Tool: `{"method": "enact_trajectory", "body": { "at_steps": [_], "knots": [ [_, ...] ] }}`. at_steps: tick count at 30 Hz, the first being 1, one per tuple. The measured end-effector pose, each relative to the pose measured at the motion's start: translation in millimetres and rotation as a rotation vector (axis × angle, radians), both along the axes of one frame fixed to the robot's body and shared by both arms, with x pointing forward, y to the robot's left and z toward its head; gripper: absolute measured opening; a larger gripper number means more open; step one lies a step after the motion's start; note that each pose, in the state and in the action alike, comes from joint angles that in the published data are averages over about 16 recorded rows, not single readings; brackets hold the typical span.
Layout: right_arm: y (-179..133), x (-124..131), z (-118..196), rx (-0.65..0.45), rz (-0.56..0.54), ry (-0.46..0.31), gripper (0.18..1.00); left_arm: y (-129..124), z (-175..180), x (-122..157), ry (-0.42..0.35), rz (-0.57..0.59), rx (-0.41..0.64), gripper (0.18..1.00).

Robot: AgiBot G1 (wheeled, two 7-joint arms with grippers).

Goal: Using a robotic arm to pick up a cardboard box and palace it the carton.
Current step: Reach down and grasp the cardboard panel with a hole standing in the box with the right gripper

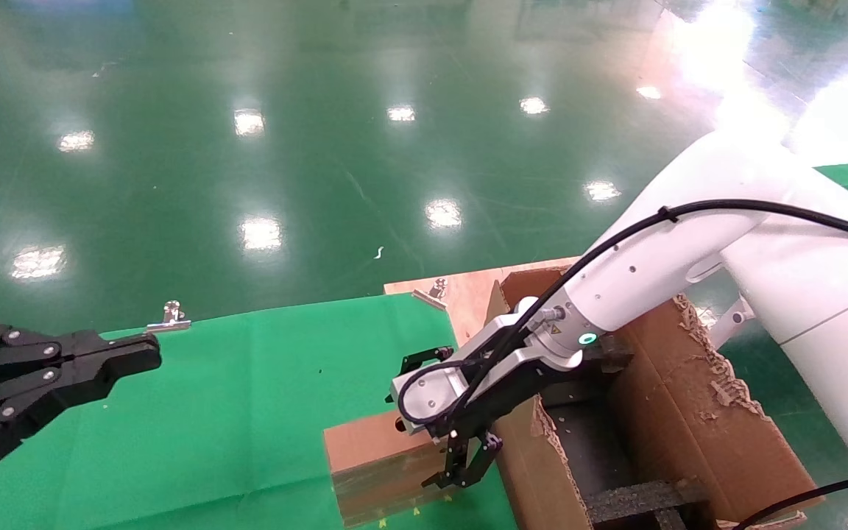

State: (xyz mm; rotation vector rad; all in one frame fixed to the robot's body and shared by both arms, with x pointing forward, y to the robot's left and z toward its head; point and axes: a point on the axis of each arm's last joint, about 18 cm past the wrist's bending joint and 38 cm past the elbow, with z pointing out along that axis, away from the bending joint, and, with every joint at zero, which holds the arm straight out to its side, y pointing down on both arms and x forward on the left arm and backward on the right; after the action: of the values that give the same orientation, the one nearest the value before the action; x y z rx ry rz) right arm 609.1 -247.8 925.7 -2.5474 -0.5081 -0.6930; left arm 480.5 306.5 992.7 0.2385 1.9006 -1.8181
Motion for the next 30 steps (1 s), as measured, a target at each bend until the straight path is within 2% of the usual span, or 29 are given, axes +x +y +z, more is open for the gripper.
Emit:
{"method": "enact_trajectory", "body": {
  "at_steps": [14, 24, 30],
  "knots": [
    [0.8, 2.7, -0.3, -0.023, 0.003, -0.003, 0.972, 0.1, 0.0, 0.1, 0.000, 0.000, 0.000, 0.222],
    [0.9, 2.0, -0.4, -0.016, 0.005, -0.003, 0.869, 0.1, 0.0, 0.0, 0.000, 0.000, 0.000, 0.347],
    [1.0, 1.7, -0.4, -0.014, 0.005, -0.003, 0.756, 0.1, 0.0, 0.0, 0.000, 0.000, 0.000, 0.462]
  ]
}}
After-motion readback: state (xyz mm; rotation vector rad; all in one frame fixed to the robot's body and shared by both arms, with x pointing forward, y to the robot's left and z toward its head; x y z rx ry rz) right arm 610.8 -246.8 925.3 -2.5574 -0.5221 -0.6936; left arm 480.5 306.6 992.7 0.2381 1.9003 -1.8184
